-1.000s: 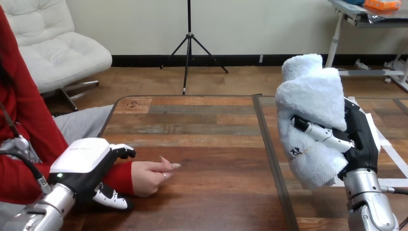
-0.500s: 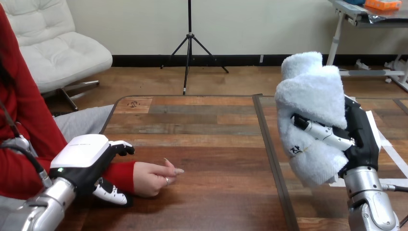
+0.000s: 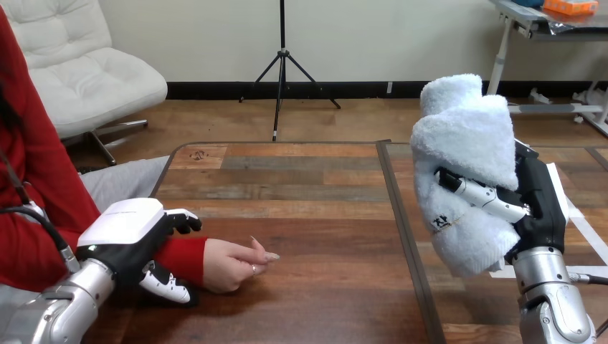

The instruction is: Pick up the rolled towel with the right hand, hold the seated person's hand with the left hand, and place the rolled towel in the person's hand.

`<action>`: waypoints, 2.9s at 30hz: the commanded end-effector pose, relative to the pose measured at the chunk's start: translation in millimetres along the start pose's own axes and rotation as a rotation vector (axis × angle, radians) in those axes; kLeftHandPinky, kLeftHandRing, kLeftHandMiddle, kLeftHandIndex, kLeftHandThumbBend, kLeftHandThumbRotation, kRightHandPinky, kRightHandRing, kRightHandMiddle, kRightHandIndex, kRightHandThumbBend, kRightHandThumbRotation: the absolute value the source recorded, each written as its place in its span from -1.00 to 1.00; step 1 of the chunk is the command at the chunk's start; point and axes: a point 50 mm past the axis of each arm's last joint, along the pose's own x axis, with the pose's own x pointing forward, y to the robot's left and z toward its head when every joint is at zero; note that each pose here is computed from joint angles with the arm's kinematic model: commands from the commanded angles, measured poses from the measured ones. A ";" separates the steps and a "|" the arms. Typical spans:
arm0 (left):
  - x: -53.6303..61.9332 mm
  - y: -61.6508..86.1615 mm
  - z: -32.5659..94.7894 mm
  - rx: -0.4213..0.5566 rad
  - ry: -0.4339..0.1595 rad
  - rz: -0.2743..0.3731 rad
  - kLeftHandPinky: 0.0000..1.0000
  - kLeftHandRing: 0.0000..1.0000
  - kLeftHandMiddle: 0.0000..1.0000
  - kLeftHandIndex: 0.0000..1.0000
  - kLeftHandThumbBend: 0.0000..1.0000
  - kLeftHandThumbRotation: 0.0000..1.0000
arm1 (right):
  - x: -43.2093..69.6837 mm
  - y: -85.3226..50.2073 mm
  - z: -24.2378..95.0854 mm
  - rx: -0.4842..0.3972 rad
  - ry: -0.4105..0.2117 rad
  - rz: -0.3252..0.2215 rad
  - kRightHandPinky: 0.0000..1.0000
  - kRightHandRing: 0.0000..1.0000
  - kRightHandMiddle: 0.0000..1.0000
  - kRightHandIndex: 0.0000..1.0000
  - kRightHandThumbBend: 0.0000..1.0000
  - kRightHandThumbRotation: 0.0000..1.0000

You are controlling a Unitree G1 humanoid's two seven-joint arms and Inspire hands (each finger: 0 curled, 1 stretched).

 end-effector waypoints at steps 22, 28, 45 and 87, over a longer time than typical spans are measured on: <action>11.4 12.9 4.1 0.012 -0.003 -0.008 0.04 0.21 0.26 0.25 0.81 -0.93 | 15.1 6.9 25.7 -0.001 -0.131 0.006 -0.47 -0.37 -0.26 -0.19 0.72 -1.00; 12.6 12.3 5.7 0.021 0.003 -0.025 -0.02 0.14 0.19 0.14 0.77 -0.99 | 15.1 6.6 26.1 0.010 -0.130 0.007 -0.47 -0.36 -0.25 -0.18 0.71 -1.00; 16.0 9.1 9.4 0.007 -0.006 -0.059 -0.09 0.00 0.02 -0.07 0.66 -1.00 | 15.0 5.5 26.0 0.042 -0.134 0.006 -0.49 -0.38 -0.26 -0.19 0.71 -1.00; 18.3 8.0 11.4 -0.072 -0.002 -0.026 -0.46 -0.35 -0.21 -0.28 0.45 -1.00 | 13.7 7.4 21.2 -0.019 -0.110 -0.026 -0.47 -0.36 -0.24 -0.18 0.69 -1.00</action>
